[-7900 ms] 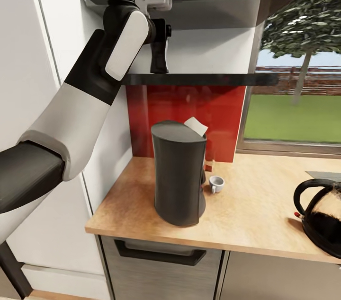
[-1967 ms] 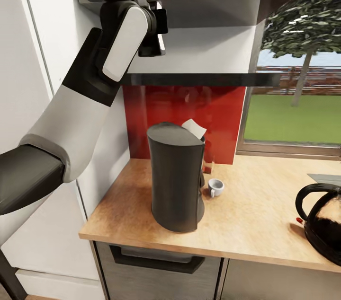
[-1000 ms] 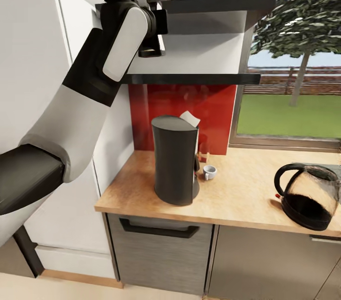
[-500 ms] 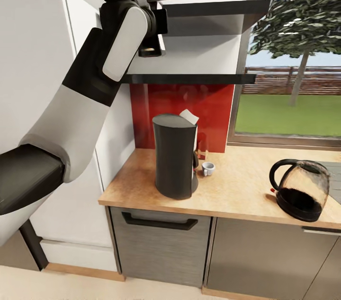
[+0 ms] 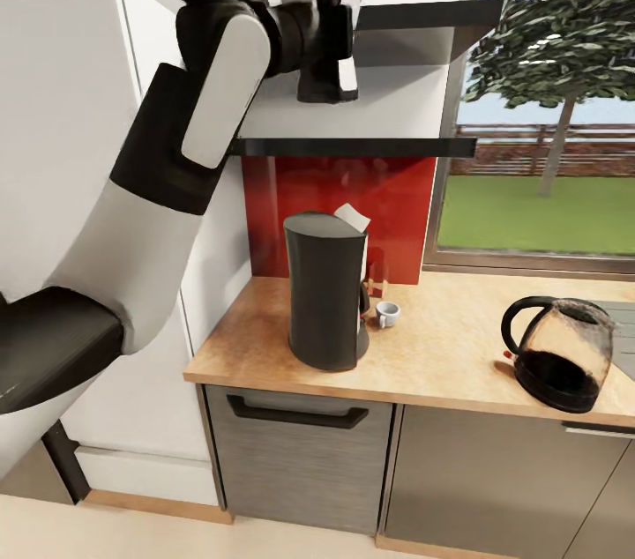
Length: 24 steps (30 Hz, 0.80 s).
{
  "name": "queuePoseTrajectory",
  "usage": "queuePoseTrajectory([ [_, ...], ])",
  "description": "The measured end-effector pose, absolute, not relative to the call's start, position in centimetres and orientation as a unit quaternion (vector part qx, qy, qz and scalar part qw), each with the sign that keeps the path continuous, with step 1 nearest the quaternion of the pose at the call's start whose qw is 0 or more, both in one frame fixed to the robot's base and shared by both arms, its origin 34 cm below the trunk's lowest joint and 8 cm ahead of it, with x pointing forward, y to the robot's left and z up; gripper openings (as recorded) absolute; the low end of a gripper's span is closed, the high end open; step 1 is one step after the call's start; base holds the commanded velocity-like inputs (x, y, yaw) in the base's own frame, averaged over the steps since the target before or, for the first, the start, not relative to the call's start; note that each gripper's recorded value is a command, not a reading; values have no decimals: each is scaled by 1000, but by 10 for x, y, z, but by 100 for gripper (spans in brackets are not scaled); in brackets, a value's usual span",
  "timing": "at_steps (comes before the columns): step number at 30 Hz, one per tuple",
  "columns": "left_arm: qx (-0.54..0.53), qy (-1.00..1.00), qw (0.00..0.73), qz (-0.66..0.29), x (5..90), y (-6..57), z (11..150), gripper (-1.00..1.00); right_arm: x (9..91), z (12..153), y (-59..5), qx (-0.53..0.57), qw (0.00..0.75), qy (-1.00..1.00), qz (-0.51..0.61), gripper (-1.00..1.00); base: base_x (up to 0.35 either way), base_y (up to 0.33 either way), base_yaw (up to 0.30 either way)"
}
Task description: Set up a coffee station on the kitchen countertop: keep the coffee maker on the countertop, move the bottle of coffee from the kitchen shelf to the counter next to the coffee maker, place a paper coffee filter on top of the coffee maker, put the saucer next to the coffee maker with the coffee cup on the saucer, and place the electric kettle next to the coffee maker.
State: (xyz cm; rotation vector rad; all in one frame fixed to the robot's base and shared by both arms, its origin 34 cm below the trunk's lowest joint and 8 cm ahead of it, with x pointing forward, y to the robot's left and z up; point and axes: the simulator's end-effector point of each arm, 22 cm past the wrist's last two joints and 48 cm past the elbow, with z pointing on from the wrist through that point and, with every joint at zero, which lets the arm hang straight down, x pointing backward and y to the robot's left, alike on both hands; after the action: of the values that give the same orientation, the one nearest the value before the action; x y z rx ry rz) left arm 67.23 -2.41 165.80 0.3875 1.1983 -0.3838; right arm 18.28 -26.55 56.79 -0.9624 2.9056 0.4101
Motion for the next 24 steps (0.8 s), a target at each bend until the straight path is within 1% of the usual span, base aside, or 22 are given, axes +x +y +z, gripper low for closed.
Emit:
queuePoseTrajectory([
  [6,221,555,775,-206,645,-40,1615,-100,183,568,-265,-311,27,941,133,100,0,0,0],
  [10,242,554,768,-211,642,-25,1587,-100,183,568,-265,-312,27,941,133,100,0,0,0],
  [15,306,561,729,-247,637,-21,1533,-100,183,568,-266,-312,27,941,133,100,0,0,0],
  [16,342,552,710,-273,632,-16,1507,-100,183,568,-266,-312,27,941,132,100,0,0,0],
  [17,338,552,719,-251,643,-5,1501,-100,183,568,-266,-312,26,941,132,100,0,0,0],
  [22,371,529,706,-289,640,20,1452,-100,183,568,-266,-312,27,941,132,100,0,0,0],
  [24,373,529,708,-284,647,34,1433,-100,183,568,-266,-311,27,941,132,100,0,0,0],
])
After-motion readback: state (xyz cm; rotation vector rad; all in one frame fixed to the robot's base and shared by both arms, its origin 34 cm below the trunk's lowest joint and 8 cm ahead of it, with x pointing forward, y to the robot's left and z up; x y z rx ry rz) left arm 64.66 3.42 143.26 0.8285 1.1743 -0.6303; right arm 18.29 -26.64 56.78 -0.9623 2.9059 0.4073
